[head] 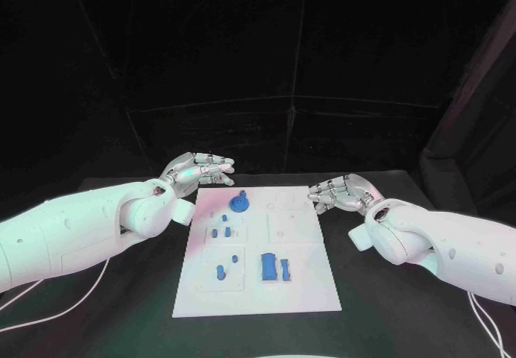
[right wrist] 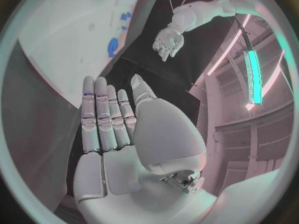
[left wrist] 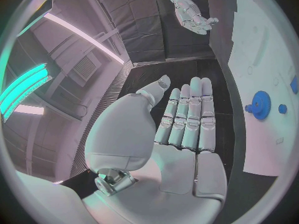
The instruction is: Assemble the parts on the task board
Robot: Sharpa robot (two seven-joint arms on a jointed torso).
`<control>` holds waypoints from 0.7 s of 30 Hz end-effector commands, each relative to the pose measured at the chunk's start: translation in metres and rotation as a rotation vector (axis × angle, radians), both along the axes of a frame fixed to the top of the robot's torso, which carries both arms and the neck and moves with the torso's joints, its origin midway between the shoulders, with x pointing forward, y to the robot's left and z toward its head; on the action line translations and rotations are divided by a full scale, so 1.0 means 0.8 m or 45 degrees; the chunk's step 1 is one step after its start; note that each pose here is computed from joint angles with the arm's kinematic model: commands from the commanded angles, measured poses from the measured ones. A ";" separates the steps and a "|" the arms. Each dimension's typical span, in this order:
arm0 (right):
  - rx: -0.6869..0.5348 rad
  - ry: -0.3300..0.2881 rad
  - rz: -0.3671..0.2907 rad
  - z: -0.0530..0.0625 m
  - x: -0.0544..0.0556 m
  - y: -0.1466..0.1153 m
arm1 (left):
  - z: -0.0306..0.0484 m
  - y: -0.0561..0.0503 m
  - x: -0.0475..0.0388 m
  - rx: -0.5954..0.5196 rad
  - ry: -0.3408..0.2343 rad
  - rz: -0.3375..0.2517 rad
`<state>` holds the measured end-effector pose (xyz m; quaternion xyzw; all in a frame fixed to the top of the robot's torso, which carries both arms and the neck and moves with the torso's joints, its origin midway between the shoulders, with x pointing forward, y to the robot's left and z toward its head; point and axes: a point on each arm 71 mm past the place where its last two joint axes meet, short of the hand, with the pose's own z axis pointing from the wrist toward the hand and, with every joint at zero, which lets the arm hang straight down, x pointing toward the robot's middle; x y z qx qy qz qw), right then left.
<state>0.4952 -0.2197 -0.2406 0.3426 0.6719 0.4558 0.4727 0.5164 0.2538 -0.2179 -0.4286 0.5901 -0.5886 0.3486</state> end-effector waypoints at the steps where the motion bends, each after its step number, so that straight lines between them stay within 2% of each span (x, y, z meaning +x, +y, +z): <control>1: 0.264 -0.064 0.021 0.010 0.018 0.003 | -0.0001 0.006 0.008 -0.072 -0.019 0.089; 7: 0.310 -0.110 0.015 0.009 0.052 0.012 | -0.0151 0.007 0.024 -0.073 -0.025 0.193; 10: 0.314 -0.117 0.012 0.007 0.060 0.016 | -0.0183 0.007 0.028 -0.070 -0.039 0.239; 11: 0.210 -0.086 -0.038 0.002 0.056 0.012 | -0.0214 -0.001 0.023 -0.029 0.005 0.130; 16: 0.230 -0.093 -0.057 0.003 0.051 0.014 | -0.0222 -0.004 0.020 -0.025 0.003 0.145; 21: 0.294 -0.109 -0.121 0.006 0.034 0.019 | -0.0239 -0.016 0.010 -0.011 -0.007 0.191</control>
